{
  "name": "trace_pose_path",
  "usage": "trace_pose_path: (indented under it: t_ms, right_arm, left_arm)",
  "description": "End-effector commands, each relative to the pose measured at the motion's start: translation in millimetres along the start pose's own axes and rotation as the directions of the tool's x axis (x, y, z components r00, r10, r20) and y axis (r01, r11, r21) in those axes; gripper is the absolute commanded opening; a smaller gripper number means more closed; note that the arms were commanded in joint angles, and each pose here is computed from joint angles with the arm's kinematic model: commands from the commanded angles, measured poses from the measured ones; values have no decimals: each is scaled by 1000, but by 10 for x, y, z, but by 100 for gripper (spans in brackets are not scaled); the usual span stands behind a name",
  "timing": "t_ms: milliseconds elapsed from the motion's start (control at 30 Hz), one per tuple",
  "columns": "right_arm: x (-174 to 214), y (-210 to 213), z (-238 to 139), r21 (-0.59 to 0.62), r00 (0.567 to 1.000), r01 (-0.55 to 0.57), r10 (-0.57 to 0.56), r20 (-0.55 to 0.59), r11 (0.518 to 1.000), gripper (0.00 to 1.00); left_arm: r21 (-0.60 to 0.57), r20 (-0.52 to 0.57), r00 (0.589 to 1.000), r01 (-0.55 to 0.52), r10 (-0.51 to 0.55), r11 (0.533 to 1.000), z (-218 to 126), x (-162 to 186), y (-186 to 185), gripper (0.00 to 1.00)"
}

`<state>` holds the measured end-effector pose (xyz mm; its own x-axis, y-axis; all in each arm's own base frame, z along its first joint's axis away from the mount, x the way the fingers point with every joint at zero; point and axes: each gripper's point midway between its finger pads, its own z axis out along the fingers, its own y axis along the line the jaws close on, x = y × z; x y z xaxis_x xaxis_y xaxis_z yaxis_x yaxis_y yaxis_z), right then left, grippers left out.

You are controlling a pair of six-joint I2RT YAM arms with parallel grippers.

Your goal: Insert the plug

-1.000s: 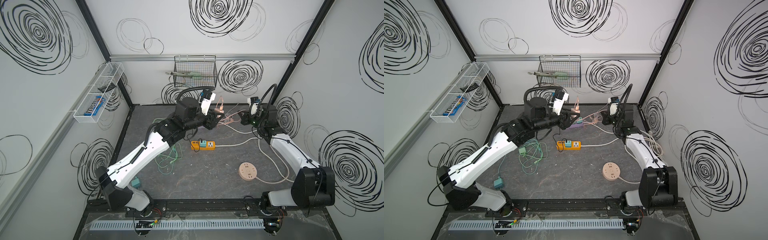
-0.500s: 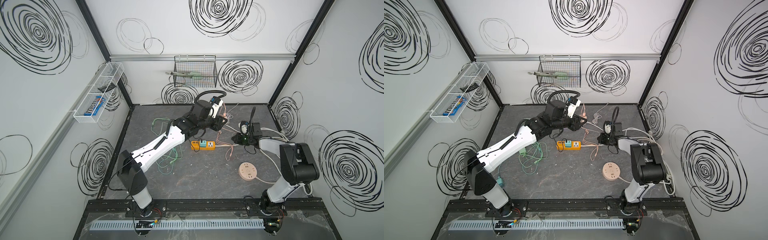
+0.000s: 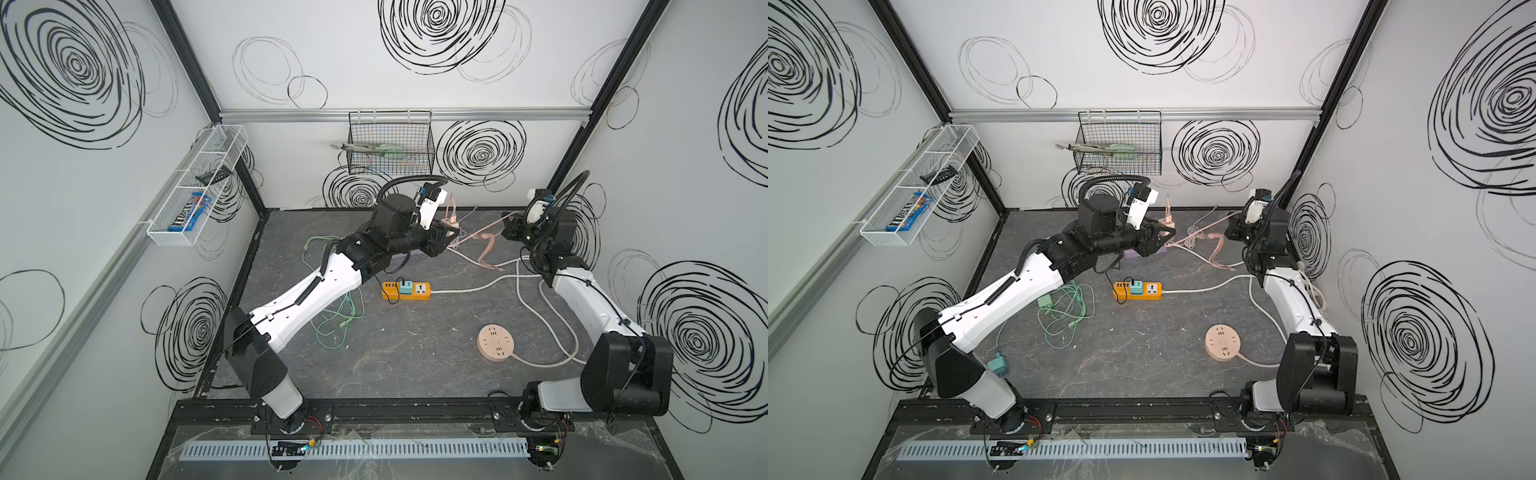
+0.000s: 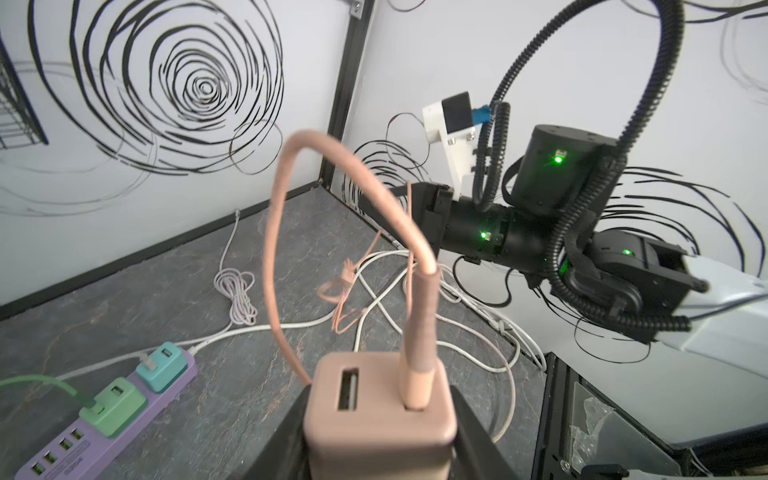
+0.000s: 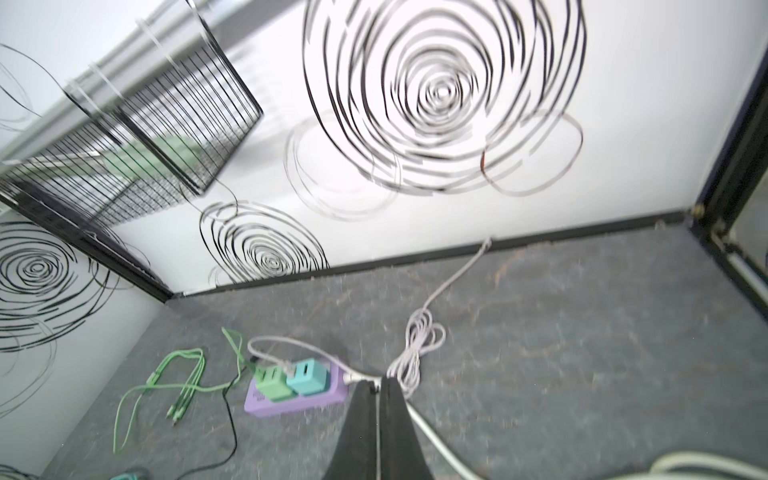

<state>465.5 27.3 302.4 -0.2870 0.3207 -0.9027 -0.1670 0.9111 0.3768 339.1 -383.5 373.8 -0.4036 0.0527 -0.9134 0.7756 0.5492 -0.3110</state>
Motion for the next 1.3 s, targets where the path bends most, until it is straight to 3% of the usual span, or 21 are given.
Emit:
trace_pose_path:
  t_ms: [0, 133, 267, 367, 467, 533, 567, 600, 667, 800, 833, 1033, 1267]
  right_arm:
    - [-623, -264, 125, 78, 988, 42, -53, 146, 996, 0]
    - [-1003, -467, 355, 85, 978, 56, -72, 197, 995, 0]
    - [-1080, -704, 583, 77, 978, 75, -89, 186, 994, 0]
    - [-807, -1160, 711, 162, 990, 33, -54, 128, 986, 0]
    - [-214, -1588, 813, 226, 1000, -4, 10, -25, 974, 1]
    - [195, -1759, 795, 268, 991, -32, 67, -120, 963, 12]
    - [351, -1812, 765, 288, 986, -28, 73, -149, 957, 24]
    - [484, -1850, 718, 304, 982, -22, 78, -173, 952, 44]
    - [676, -1924, 600, 354, 971, -23, 105, -214, 935, 71]
    - [898, -2069, 320, 474, 948, -9, 159, -277, 880, 89]
    - [957, -2125, 248, 512, 940, -10, 182, -287, 859, 99]
    - [1119, -2346, 0, 598, 930, -44, 251, -268, 801, 97]
    - [942, -2214, -30, 563, 945, -78, 241, -222, 823, 97]
  left_arm:
    - [68, 87, 992, -97, 91, 993, -179, -313, -294, 0]
    - [80, 80, 992, -109, 102, 991, -116, -289, -329, 0]
    - [93, 57, 992, -116, 111, 989, -21, -200, -317, 0]
    - [83, 0, 992, -127, 128, 988, 74, -15, -239, 0]
    - [47, -70, 989, -128, 131, 991, 181, 271, -66, 0]
    - [21, -122, 985, -117, 119, 993, 280, 473, 55, 0]
    - [16, -136, 984, -113, 114, 993, 321, 529, 85, 0]
    - [16, -148, 983, -107, 109, 994, 366, 579, 106, 0]
    - [23, -155, 983, -100, 103, 995, 441, 611, 121, 0]
    - [34, -157, 983, -93, 97, 995, 579, 594, 133, 0]
    - [35, -158, 983, -92, 96, 995, 606, 594, 137, 0]
    - [20, -152, 983, -100, 102, 995, 652, 548, 201, 0]
    - [20, -154, 978, -137, 138, 990, 619, 527, 244, 0]
